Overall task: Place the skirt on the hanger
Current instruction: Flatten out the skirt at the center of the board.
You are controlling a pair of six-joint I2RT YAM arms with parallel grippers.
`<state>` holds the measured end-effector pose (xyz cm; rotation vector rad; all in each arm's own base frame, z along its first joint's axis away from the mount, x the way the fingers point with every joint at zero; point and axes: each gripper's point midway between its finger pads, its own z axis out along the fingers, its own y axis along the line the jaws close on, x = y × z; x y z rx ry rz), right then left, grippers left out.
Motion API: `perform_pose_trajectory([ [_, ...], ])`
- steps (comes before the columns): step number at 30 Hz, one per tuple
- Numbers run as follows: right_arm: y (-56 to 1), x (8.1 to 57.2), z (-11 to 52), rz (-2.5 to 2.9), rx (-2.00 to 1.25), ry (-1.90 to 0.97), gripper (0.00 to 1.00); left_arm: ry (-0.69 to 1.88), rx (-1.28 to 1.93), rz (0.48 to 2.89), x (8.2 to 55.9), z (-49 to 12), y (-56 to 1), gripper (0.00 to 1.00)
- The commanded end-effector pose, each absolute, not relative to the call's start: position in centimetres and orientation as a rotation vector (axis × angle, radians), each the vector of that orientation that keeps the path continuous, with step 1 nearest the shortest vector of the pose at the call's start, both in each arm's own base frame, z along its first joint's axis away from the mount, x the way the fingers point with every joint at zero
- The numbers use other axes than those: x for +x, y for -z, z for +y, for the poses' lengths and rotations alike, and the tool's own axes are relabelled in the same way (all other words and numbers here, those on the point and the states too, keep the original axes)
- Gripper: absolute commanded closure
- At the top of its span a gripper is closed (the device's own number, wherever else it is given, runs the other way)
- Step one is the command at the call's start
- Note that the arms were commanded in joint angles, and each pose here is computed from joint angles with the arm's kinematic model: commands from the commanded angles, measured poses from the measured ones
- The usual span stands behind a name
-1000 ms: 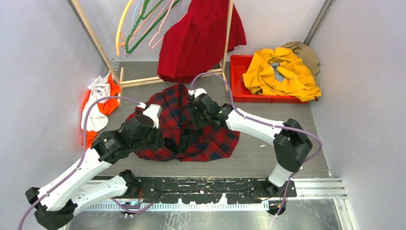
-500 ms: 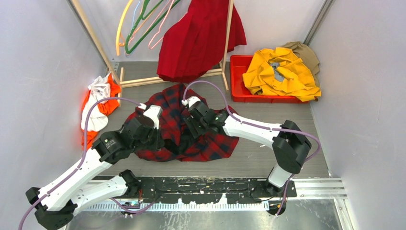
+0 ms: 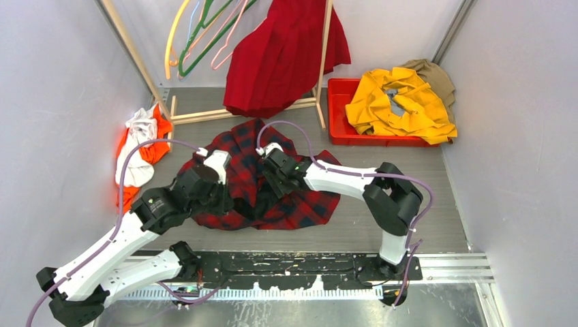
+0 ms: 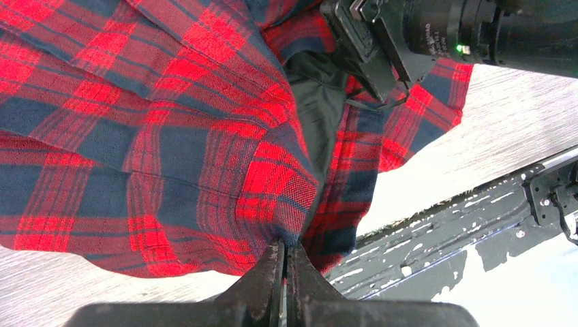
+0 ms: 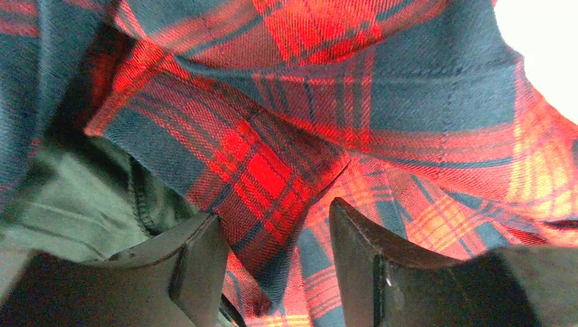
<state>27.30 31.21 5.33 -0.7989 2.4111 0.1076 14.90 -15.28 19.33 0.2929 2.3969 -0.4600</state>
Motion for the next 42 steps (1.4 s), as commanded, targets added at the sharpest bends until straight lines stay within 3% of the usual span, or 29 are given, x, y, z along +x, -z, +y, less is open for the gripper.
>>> perform_pose_trajectory([
  [1, -9.5, 30.3, 33.4, 2.3, -0.684, -0.177, 0.44, 0.493, 0.281, 2.359, 15.6, -16.1, -19.6, 1.0],
  [3, -9.6, 30.8, 33.6, 2.32, -0.668, -0.198, 0.5, 0.495, 0.279, 2.37, 15.6, -16.2, -19.4, 1.0],
  [8, -10.5, 30.7, 33.4, 2.332, -0.677, -0.213, 0.9, 0.499, 0.242, 2.328, 15.6, -15.5, -20.0, 1.0],
  [10, -12.1, 30.6, 33.2, 2.311, -0.657, -0.237, 0.95, 0.489, 0.243, 2.316, 15.7, -15.3, -20.4, 1.0],
  [13, -16.4, 30.5, 32.9, 2.25, -0.6, -0.303, 0.97, 0.478, 0.244, 2.269, 16.1, -15.0, -22.5, 1.0],
  [20, -33.3, 30.3, 30.4, 1.996, -0.403, -0.437, 0.99, 0.418, 0.248, 2.04, 18.0, -13.3, -33.8, 1.0],
  [26, -42.0, 32.2, 27.4, 1.861, -0.244, -0.445, 0.99, 0.296, 0.227, 1.9, 20.0, -11.6, -41.8, 1.0],
  [36, -49.4, 39.3, 29.6, 1.681, -0.144, -0.664, 0.99, 0.112, 0.18, 1.684, 23.6, -9.6, -51.6, 1.0],
  [42, -46.4, 38.0, 28.6, 1.715, -0.153, -0.668, 0.99, 0.083, 0.193, 1.637, 23.4, -8.8, -50.3, 1.0],
])
